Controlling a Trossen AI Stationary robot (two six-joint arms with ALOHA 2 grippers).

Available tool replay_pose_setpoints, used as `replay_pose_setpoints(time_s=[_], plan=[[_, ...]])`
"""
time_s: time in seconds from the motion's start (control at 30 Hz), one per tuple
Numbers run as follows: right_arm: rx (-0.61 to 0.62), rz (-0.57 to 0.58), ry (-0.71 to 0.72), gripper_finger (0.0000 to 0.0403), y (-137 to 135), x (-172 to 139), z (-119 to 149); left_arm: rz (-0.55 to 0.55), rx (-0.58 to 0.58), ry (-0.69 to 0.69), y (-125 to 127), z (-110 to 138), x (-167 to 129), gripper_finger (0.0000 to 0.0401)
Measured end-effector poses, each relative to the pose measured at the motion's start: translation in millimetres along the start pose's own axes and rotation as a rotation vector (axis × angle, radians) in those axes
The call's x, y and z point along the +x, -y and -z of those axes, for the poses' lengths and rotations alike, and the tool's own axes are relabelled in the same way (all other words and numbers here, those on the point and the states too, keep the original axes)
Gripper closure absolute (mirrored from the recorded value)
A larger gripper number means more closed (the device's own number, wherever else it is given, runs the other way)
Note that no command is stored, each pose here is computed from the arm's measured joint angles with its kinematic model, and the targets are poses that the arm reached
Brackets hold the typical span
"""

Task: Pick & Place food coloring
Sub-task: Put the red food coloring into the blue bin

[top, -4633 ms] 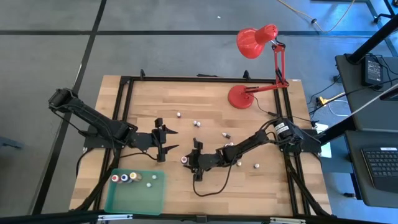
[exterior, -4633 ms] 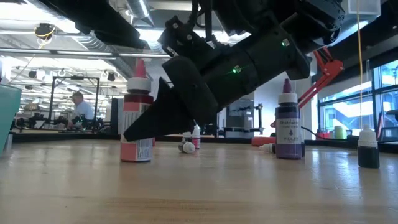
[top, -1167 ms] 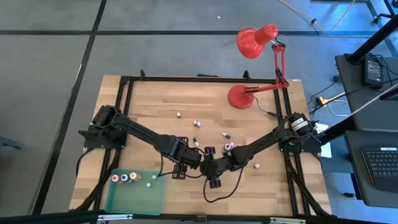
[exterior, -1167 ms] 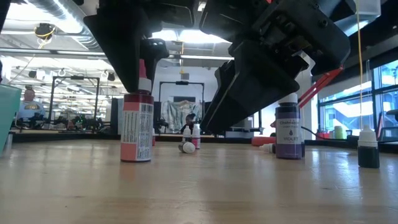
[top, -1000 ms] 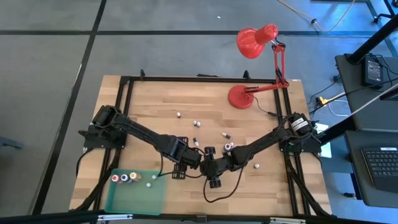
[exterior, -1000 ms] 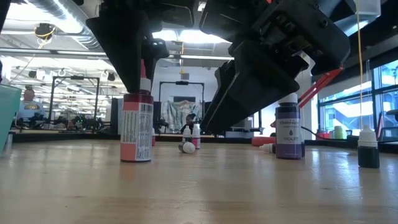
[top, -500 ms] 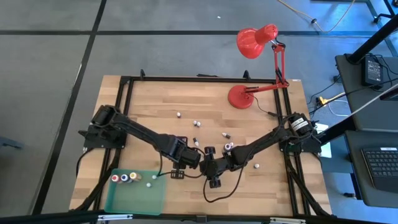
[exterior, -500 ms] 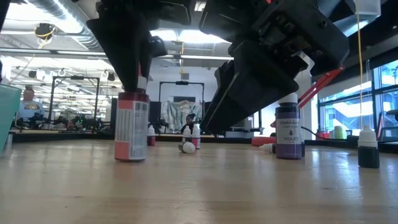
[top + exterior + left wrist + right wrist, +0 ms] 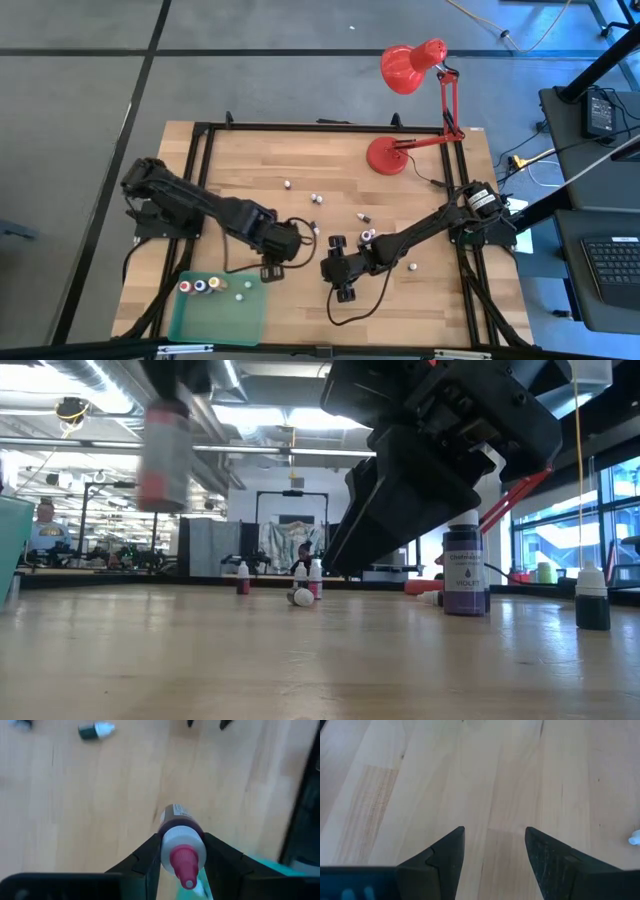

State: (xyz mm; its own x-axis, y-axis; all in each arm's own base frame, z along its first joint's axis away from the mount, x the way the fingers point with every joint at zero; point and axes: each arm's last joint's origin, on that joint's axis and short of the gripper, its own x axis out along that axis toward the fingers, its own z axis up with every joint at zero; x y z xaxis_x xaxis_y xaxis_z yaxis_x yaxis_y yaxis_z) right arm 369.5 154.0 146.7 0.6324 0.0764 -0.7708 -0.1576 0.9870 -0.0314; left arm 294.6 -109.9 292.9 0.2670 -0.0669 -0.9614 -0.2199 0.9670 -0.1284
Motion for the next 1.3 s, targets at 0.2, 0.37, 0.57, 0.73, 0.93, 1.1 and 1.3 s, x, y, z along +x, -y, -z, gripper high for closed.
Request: replay_pose_setpoints(time_s=[0.2, 0.37, 0.57, 0.73, 0.93, 1.1, 1.3], plan=[[-0.001, 0.001, -0.005, 0.0193, 0, 0, 0, -0.026, -0.111, -0.02, 11, 32, -26, 0.0283], [-0.001, 0.001, -0.005, 0.0193, 0, 0, 0, -0.052, -0.229, 0.003, 28, 58, -37, 0.028], [-0.001, 0.001, -0.002, 0.0193, 0, 0, 0, -0.103, -0.361, -0.01, 51, 87, -34, 0.0281], [-0.003, 0.0, 0.004, 0.0193, 0, 0, 0, -0.148, -0.425, 0.026, 68, 106, -28, 0.0281], [-0.025, -0.005, 0.035, 0.0193, -1, 0, -3, -0.223, -0.448, -0.019, 84, 121, -9, 0.0281], [-0.042, -0.01, 0.071, 0.0193, -1, 0, -7, -0.29, -0.459, -0.034, 93, 125, 9, 0.028], [-0.04, -0.012, 0.089, 0.0193, -1, 0, -9, -0.344, -0.449, -0.053, 98, 126, 26, 0.0279]])
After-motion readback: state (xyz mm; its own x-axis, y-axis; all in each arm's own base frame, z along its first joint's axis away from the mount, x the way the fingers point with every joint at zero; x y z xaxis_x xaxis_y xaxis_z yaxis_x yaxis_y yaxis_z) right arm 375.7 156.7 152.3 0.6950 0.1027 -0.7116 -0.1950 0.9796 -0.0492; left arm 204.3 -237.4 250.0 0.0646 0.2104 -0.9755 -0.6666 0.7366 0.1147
